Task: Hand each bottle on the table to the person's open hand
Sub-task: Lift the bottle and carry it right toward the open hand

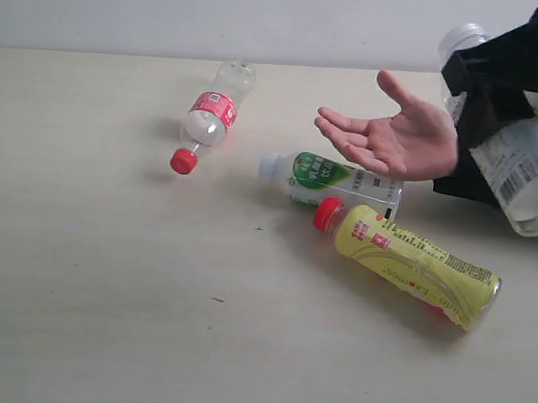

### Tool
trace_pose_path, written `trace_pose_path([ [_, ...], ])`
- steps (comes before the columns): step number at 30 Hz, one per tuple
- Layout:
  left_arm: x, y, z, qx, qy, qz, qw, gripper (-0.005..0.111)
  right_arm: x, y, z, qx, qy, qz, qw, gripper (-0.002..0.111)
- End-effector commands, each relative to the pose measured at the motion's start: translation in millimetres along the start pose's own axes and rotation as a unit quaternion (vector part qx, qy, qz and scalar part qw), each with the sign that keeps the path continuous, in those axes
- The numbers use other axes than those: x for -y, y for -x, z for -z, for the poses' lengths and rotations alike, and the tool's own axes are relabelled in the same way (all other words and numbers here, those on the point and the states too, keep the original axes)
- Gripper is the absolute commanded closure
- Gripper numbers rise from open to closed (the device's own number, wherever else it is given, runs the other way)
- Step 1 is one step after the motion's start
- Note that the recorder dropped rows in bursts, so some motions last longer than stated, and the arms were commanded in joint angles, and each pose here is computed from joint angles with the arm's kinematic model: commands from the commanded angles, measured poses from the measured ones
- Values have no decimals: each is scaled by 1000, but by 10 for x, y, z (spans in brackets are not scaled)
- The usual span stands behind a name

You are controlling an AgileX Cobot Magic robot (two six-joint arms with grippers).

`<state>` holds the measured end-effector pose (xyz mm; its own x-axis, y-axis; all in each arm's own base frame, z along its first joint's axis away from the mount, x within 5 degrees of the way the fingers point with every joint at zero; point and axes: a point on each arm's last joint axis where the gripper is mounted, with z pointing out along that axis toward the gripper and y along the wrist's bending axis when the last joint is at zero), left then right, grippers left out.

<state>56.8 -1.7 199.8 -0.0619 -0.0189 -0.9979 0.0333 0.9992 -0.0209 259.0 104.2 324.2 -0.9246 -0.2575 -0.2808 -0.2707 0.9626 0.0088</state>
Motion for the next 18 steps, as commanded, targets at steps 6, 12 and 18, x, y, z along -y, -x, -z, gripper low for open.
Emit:
trace_pose_path([
  [6, 0, 7, 5, 5, 0, 6, 1000, 107, -145, 861, -600, -29, 32, 13, 999, 108],
  [12, 0, 7, 5, 5, 0, 6, 1000, 107, -157, 1244, -851, -14, 15, 24, 1000, 108],
  [18, 0, 7, 5, 5, 0, 6, 1000, 107, -42, 1351, -1146, -33, 5, 15, 999, 108],
])
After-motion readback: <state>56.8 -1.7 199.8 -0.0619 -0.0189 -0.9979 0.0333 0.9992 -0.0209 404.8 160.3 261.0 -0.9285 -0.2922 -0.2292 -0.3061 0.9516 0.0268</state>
